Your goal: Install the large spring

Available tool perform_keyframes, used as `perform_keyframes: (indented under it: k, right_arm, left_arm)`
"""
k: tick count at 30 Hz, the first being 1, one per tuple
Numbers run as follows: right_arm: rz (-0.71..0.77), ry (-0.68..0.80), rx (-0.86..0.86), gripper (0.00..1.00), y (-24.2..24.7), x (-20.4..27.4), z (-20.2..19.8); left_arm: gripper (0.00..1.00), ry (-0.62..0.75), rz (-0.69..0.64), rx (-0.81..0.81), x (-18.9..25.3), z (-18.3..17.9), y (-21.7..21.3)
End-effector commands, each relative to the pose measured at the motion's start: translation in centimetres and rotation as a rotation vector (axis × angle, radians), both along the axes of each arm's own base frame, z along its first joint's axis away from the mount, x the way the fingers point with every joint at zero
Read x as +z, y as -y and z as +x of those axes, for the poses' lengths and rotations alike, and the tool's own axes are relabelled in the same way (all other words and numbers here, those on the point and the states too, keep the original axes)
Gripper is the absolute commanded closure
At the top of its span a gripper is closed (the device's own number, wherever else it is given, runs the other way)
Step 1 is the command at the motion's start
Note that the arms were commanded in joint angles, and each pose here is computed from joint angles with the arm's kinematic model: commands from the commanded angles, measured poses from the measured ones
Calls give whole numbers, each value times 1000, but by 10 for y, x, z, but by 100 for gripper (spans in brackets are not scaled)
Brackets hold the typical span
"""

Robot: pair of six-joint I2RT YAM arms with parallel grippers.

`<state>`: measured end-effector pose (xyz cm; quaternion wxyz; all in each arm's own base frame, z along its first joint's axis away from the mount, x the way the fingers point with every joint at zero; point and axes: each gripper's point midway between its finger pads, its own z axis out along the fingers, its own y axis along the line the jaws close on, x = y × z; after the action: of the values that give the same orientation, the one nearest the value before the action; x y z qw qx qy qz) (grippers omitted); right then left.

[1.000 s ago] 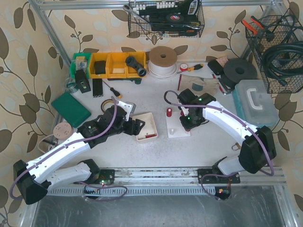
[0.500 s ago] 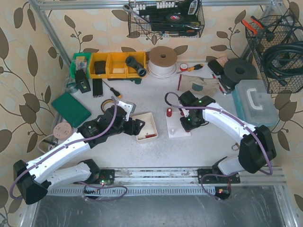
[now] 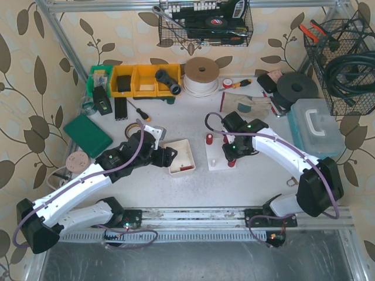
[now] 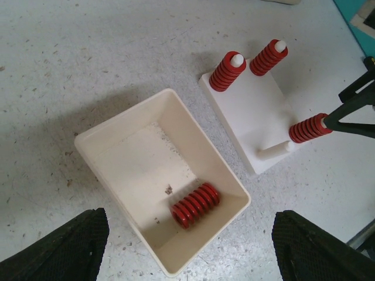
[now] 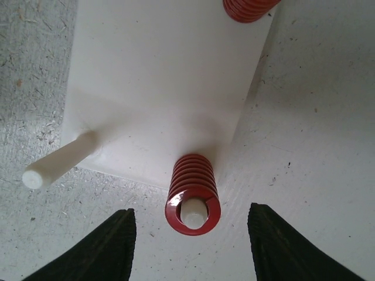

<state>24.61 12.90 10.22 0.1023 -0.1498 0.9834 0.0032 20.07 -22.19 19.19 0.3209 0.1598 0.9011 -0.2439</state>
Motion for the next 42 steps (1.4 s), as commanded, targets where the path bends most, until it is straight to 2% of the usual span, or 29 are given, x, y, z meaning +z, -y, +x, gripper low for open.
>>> perform_keyframes:
  k: [1,8,13,17,24,28,31,34,42]
  right_arm:
    - [22,43,-24,46,1,21,3]
    - [96,137,-64,47,5,65,5]
    - [251,153,-95,47,-2,92,2]
    - [342,161,-66,47,-20,101,1]
    - [308,71,11,52,-75,81,-17]
    - [316,82,-51,54,-114,78,-8]
    - [266,83,-41,53,-142,69,3]
    - [159,37,-38,53,-155,43,11]
    - [60,-6,-52,52,-165,-8,27]
  left_arm:
    - [21,-6,-12,58,5,5,-7]
    - [21,-61,-37,61,15,-2,-6]
    - [24,-223,31,90,-2,-21,-16]
    - [26,-285,62,157,-17,-31,-32]
    - [28,-257,130,197,-15,-24,-43]
    - [27,-194,78,229,1,-23,-53]
    - [27,-186,61,235,2,-25,-60]
    - [27,-196,59,228,-1,-28,-62]
    - [27,-123,15,243,9,-28,-74]
